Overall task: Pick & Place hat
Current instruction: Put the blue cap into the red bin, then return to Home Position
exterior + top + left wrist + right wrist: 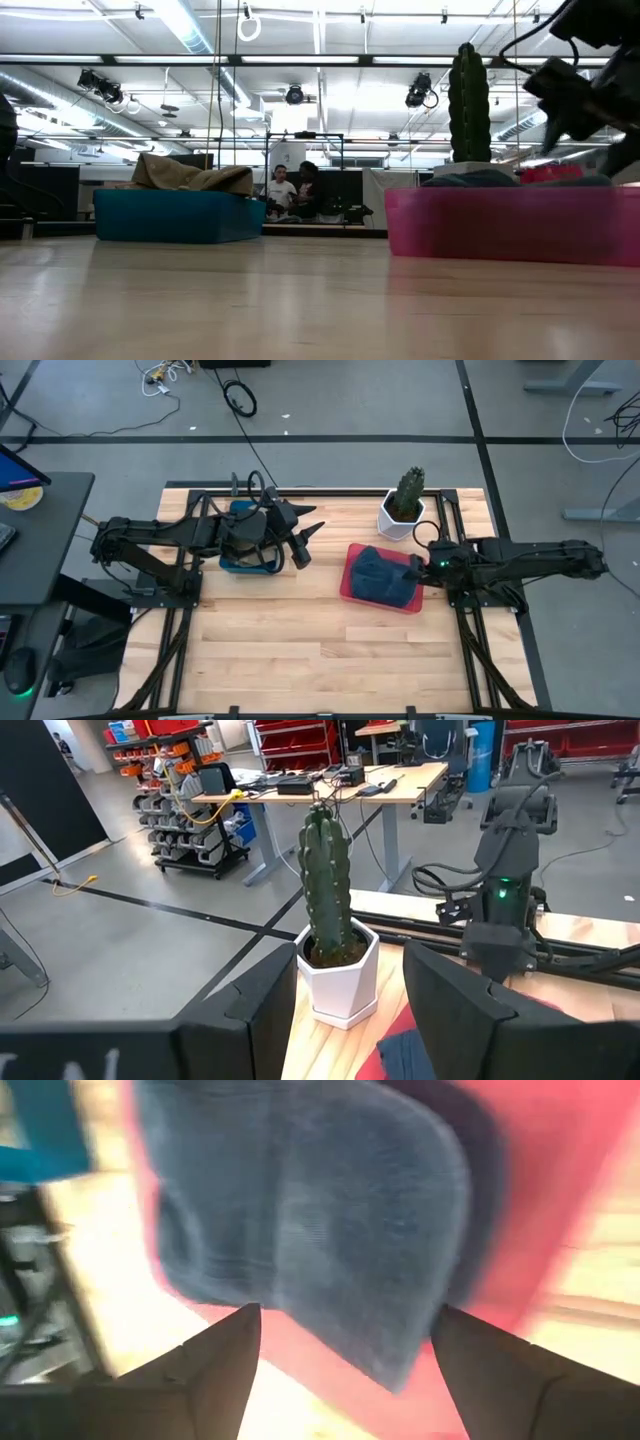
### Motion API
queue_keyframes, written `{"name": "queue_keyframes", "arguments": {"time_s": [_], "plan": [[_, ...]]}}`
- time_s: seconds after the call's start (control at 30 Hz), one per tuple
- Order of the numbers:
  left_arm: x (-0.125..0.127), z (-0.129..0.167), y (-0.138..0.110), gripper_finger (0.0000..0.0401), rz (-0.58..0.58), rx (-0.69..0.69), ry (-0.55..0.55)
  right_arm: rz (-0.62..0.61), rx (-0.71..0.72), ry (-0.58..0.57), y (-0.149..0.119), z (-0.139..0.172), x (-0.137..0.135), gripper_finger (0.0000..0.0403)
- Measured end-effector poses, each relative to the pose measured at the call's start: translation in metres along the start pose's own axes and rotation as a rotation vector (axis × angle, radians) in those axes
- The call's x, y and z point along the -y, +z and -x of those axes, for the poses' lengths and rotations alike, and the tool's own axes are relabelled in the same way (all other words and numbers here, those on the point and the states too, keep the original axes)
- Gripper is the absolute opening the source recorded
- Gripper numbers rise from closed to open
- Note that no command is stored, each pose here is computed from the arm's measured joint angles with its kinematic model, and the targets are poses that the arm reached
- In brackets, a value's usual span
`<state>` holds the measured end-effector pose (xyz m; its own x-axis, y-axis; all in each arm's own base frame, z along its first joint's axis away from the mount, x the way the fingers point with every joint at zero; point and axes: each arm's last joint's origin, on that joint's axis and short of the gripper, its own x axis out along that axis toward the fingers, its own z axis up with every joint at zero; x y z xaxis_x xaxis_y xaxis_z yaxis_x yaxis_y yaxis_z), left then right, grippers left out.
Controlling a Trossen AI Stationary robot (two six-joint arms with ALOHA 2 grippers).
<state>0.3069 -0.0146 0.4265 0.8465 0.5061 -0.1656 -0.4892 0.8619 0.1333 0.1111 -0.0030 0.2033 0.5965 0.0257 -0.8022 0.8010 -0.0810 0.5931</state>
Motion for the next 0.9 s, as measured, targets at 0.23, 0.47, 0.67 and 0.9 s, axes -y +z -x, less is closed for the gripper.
{"name": "queue_keyframes", "arguments": {"time_s": [0.23,0.47,0.67,0.9], "plan": [[0.0,0.0,-0.003,0.0188,-0.018,-0.024,0.0,-0.008,0.01,0.028,-0.001,0.017,-0.013,0.0268],[0.0,0.0,-0.003,0.0188,-0.018,-0.025,0.0,-0.005,-0.014,-0.012,-0.003,0.025,-0.017,0.0236],[0.003,-0.003,-0.006,0.0188,-0.032,-0.032,0.0,0.029,-0.023,-0.063,-0.002,0.018,-0.02,0.0204],[0.006,-0.007,-0.008,0.0188,-0.042,-0.042,-0.002,0.075,-0.008,-0.032,-0.003,0.026,-0.032,0.0167]]}}
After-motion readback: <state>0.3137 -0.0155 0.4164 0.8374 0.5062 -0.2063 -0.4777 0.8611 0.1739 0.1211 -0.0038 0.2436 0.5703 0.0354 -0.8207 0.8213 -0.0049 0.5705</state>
